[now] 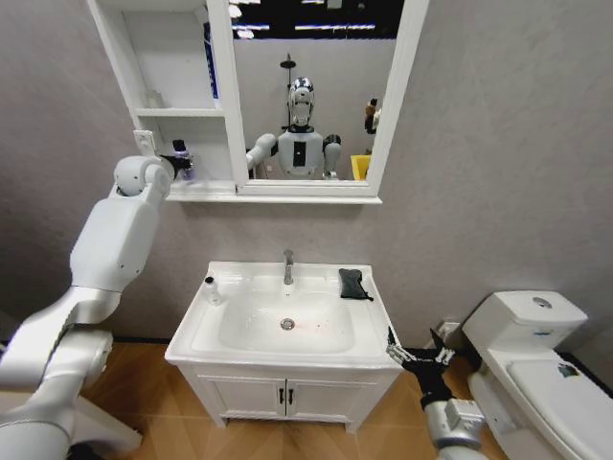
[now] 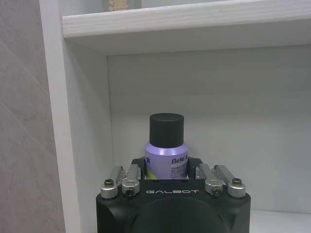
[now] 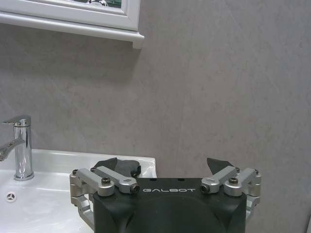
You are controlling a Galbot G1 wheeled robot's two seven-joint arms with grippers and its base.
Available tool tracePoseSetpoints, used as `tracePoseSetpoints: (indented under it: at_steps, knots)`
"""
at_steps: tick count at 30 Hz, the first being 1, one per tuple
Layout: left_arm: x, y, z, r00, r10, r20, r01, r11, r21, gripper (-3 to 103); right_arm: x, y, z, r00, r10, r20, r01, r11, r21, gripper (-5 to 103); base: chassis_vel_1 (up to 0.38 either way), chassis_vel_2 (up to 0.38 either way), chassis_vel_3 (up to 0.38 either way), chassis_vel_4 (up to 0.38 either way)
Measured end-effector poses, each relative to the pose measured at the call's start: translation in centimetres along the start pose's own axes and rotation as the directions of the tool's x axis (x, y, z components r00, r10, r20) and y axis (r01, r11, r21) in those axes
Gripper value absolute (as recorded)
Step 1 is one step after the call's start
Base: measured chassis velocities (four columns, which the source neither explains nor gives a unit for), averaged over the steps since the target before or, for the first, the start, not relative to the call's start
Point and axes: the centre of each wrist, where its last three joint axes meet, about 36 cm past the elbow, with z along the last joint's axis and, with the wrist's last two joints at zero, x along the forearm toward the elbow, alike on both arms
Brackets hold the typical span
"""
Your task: Move facial cleanser and shampoo from washbasin to cabinet, then wipe washbasin with towel.
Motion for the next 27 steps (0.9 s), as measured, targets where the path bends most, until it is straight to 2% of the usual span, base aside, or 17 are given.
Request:
tracePoseSetpoints:
  at_steps: [5,7,8,9,11,14,17,20,22,23,24,25,26,27]
  knots:
    - [-0.3,0.2,0.0,1.0,-0.008,-0.007,0.008,1.0,0.006,48,0.0,0.0,0.0,1.0,-0.002,-0.002,0.002,1.0,0.002,100,0.0,0.0,0.0,0.0]
    - [-0.4,0.3,0.0,1.0,-0.013,-0.008,0.013,1.0,0.004,59,0.0,-0.1,0.1,1.0,-0.002,-0.004,0.002,1.0,0.003,100,0.0,0.0,0.0,0.0]
    - [-0.4,0.3,-0.1,1.0,-0.013,-0.008,0.013,1.0,0.003,70,0.0,-0.1,0.1,1.0,-0.001,-0.004,0.001,1.0,0.003,100,0.0,0.0,0.0,0.0]
    - [-0.4,0.3,-0.1,1.0,-0.013,-0.008,0.013,1.0,0.003,70,0.0,-0.1,0.1,1.0,-0.001,-0.004,0.001,1.0,0.003,100,0.0,0.0,0.0,0.0]
    - [-0.4,0.4,-0.2,1.0,-0.014,-0.004,0.014,1.0,0.005,80,-0.1,-0.1,0.1,1.0,-0.001,-0.002,0.001,1.0,0.002,100,0.0,0.0,0.0,0.0]
    - [0.1,0.5,-0.5,1.0,-0.015,0.01,0.015,1.0,0.006,86,-0.1,-0.1,0.1,1.0,-0.001,-0.001,0.001,1.0,0.002,100,0.0,0.0,0.0,0.0]
    - [3.2,1.1,-1.0,0.998,-0.016,0.053,0.015,1.0,0.008,98,-0.2,-0.1,0.0,1.0,-0.001,0.003,0.001,1.0,0.002,100,0.0,0.0,0.0,0.0]
    - [4.3,1.2,-0.9,0.998,-0.016,0.066,0.016,1.0,0.004,98,-0.2,-0.1,0.1,1.0,0.0,0.002,0.0,1.0,0.0,100,0.0,0.0,0.0,0.0]
    - [8.8,2.2,0.5,0.995,-0.013,0.101,0.013,1.0,-0.003,100,-0.2,0.0,0.6,1.0,0.0,-0.012,0.0,1.0,-0.003,100,0.0,0.0,0.0,0.0]
    - [10.8,2.5,1.2,0.995,-0.014,0.1,0.015,1.0,-0.002,100,-0.2,0.1,0.8,1.0,-0.001,-0.015,0.001,1.0,-0.004,100,0.0,0.0,0.0,0.0]
    - [10.8,2.5,1.2,0.995,-0.014,0.1,0.015,1.0,-0.002,100,-0.2,0.1,0.8,1.0,-0.001,-0.015,0.001,1.0,-0.004,100,0.0,0.0,0.0,0.0]
    - [13.2,2.7,1.8,0.995,-0.019,0.095,0.019,1.0,-0.004,100,-0.2,0.1,0.8,1.0,-0.002,-0.015,0.002,1.0,-0.005,100,0.0,0.0,0.0,0.0]
    - [13.2,2.7,1.8,0.995,-0.019,0.095,0.019,1.0,-0.004,100,-0.2,0.1,0.8,1.0,-0.002,-0.015,0.002,1.0,-0.005,100,0.0,0.0,0.0,0.0]
    - [16.0,2.5,2.7,0.995,-0.019,0.096,0.021,1.0,-0.019,100,-0.1,0.1,0.8,1.0,-0.002,-0.016,0.002,1.0,-0.006,100,0.0,0.0,0.0,0.0]
